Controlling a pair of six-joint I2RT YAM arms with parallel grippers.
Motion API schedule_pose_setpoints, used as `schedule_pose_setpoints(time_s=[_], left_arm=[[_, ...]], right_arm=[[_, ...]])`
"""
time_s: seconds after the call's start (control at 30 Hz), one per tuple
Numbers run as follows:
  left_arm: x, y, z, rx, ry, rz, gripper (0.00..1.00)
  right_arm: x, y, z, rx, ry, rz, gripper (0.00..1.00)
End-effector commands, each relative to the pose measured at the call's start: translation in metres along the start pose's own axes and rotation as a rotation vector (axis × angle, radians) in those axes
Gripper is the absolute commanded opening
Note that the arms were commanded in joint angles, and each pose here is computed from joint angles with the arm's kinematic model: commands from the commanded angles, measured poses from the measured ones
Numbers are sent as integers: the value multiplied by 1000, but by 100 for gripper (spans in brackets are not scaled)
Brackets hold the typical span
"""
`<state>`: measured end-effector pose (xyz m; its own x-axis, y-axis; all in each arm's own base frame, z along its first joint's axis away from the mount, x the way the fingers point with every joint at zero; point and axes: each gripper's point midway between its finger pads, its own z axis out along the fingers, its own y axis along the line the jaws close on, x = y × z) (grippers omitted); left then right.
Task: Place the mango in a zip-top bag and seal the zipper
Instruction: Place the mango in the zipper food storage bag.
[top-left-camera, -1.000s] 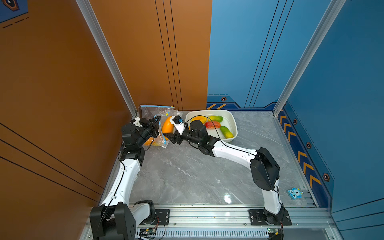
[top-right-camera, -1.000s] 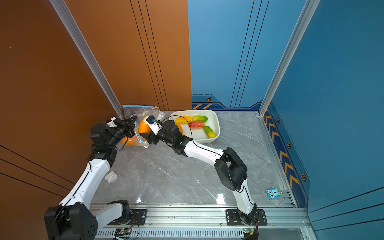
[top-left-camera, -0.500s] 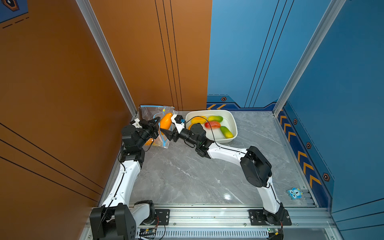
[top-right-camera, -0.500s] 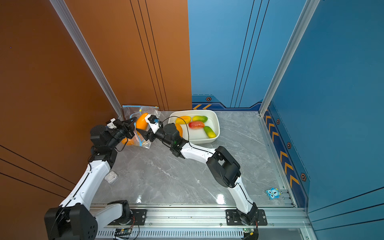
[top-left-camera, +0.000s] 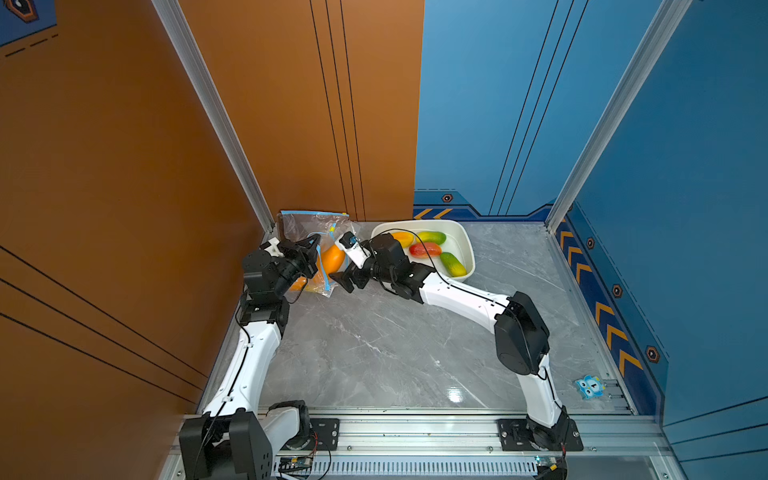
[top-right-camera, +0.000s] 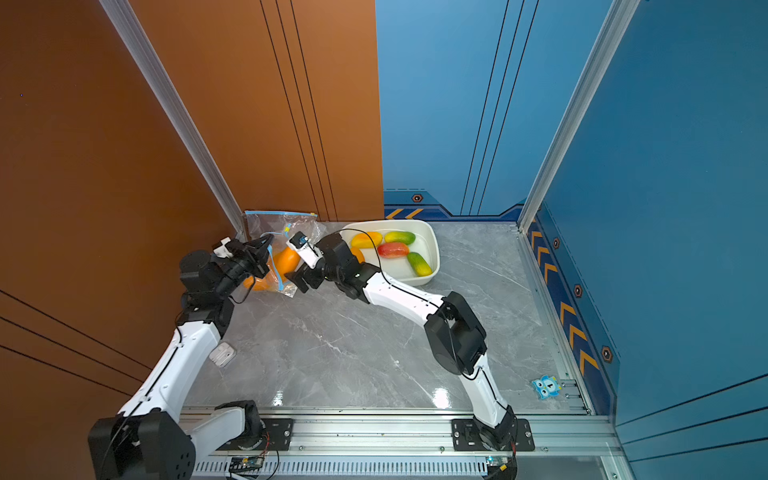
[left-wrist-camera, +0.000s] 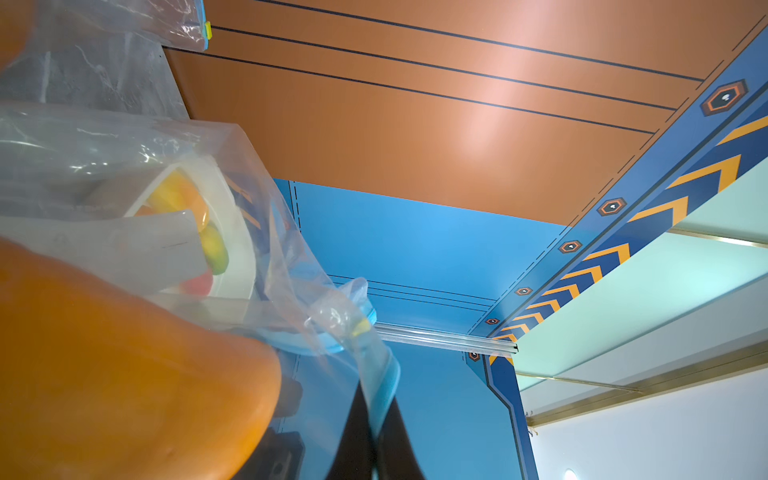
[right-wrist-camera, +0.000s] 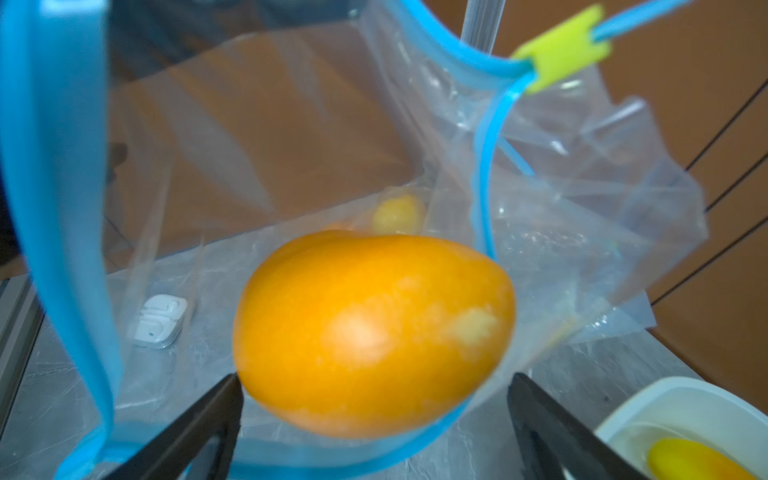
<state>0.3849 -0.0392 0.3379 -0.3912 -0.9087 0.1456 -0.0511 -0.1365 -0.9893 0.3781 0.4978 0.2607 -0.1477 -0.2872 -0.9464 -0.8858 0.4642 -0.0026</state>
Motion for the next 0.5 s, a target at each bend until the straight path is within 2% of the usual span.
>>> schedule_pose_setpoints(time_s=[0.0,0.1,0.23,0.3,0.4,0.47], left_arm=[[-1,-6,-5,25,-11,32,0],[1,-5,-7,26,-12,30,0],[5,-12,-13,47,-11,43,0],[7,-13,-15,51,-9,45,0],[10,-14,-17,55,-4,53,0],[11,-13,-18,56,-2,54,0]], right_arm=[[-66,0,-66,-32,-50,135,100],[-77,-9,-84,31,-43,191,100],[-54,-33,-78,134,43,305,100],[-45,-36,-67,89,73,379,100],[-37,-28,-45,-56,109,490,100],[-24,-21,-28,-85,171,492,99]])
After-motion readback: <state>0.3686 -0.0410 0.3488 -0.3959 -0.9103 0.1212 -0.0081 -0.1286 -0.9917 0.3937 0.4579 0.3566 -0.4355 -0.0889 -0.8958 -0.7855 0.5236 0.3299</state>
